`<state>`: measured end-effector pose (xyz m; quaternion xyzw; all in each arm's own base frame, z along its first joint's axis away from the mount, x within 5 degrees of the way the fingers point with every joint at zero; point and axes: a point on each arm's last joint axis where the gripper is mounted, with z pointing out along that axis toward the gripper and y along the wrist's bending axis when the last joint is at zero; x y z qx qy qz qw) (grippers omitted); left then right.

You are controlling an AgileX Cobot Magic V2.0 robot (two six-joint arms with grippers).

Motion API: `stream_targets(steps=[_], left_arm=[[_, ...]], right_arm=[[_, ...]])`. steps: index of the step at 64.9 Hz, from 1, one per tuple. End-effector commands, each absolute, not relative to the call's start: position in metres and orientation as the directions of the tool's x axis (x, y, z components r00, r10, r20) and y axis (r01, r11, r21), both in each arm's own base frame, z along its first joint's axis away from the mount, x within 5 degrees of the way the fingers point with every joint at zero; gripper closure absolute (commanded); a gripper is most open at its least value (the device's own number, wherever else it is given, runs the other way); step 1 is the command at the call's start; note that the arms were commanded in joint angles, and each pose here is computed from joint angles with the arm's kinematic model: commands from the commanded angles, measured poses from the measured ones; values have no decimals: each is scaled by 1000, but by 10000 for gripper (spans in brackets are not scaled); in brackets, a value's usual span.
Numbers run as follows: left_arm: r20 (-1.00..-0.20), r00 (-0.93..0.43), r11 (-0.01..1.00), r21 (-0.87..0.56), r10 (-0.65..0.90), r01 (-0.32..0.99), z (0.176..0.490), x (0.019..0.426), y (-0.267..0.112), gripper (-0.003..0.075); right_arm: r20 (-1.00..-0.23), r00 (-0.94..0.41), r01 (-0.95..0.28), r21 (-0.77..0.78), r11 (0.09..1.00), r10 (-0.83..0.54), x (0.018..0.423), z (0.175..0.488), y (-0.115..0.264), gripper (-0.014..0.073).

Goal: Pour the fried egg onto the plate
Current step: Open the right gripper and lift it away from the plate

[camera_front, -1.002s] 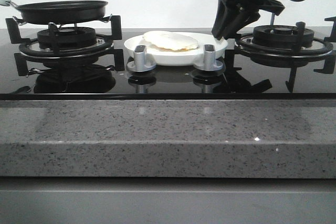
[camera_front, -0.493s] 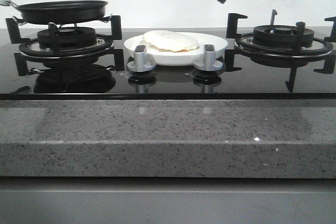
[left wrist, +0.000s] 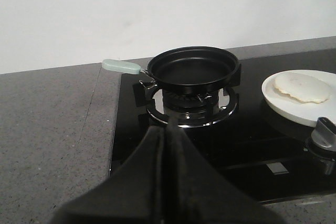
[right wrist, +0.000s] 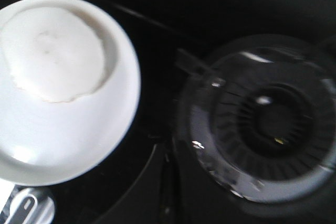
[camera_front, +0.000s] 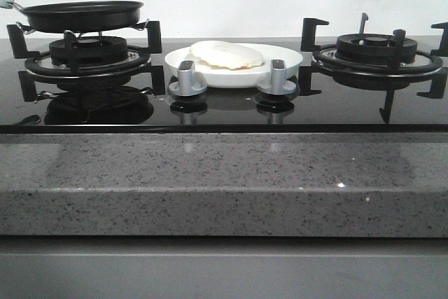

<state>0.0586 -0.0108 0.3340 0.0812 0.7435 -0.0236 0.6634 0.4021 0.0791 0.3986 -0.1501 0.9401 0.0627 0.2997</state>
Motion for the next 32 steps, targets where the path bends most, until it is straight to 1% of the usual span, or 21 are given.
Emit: stream_targets(steps=[1,5,12,15,21,25,28,32], left_arm=[[-998,-9,988,63,65,143,349,58,-10,739],[-998,-9,988,63,65,143,349,58,-10,739],[-998,-9,988,63,65,143,349,58,-10,739],[-998,-9,988,63,65,143,349,58,-10,739],[-998,-9,988,63,65,143,349,58,-10,739],[-998,-9,988,63,65,143,349,58,-10,739],[-998,-9,988,63,65,143,349,58,-10,739],[-998,-9,988,63,65,143,349,58,-10,739]], right_arm=[[-604,-763,-286,-5,958,-231,359,441,66,659],[-614,-758,-279,-1,960,-221,340,450,63,659],[-606,-765,-277,1,961,-220,312,450,58,659],[-598,-771,-276,3,961,-219,302,445,56,659],[-608,-765,-271,4,963,-213,276,432,52,659],[-635,-745,-267,1,964,-205,260,426,49,659],[-642,-740,-263,1,965,-201,250,416,47,659],[-682,-707,-256,-3,967,-189,231,404,44,659]])
